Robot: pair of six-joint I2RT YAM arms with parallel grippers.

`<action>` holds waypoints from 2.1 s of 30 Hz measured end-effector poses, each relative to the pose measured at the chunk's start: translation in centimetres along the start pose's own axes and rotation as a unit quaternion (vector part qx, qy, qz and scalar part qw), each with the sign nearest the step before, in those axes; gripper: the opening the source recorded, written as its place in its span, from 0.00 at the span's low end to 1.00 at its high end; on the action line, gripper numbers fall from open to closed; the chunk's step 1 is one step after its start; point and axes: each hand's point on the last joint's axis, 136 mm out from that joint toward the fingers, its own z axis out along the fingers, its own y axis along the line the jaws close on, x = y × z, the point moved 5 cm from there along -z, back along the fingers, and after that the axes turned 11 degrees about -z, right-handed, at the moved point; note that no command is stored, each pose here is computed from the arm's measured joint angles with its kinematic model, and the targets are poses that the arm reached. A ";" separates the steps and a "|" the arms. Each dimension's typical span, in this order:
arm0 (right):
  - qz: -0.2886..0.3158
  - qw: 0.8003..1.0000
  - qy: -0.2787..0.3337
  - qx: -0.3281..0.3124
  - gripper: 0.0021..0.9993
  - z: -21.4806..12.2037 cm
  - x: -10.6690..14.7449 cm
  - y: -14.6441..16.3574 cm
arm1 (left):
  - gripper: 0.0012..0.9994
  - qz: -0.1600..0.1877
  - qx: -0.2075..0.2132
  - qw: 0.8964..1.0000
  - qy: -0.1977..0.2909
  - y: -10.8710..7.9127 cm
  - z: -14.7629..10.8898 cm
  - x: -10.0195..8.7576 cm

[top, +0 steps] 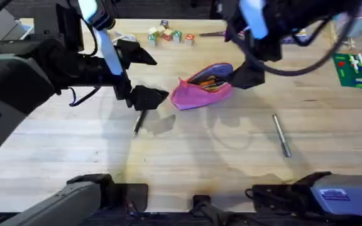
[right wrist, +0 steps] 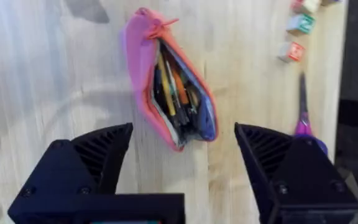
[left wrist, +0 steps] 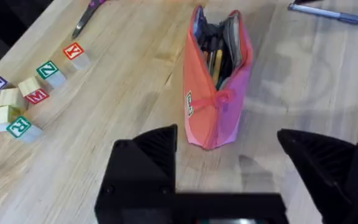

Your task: Unzip the bag, pick up the pens from the table one at a time and place them inside, then zip the bag closed.

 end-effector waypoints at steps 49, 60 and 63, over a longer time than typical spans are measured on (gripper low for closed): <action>0.548 0.799 0.157 0.189 1.00 -8.6 11.1 12.0 | 0.99 0.000 -0.009 1.000 0.009 0.2 0.0 0.2; 0.563 0.788 0.154 0.195 1.00 -8.7 11.3 12.0 | 0.99 0.000 -0.009 1.000 0.009 0.2 0.0 0.2; 0.566 0.787 0.157 0.191 1.00 -8.7 11.3 12.2 | 0.99 0.000 -0.009 1.000 0.009 0.2 0.0 0.2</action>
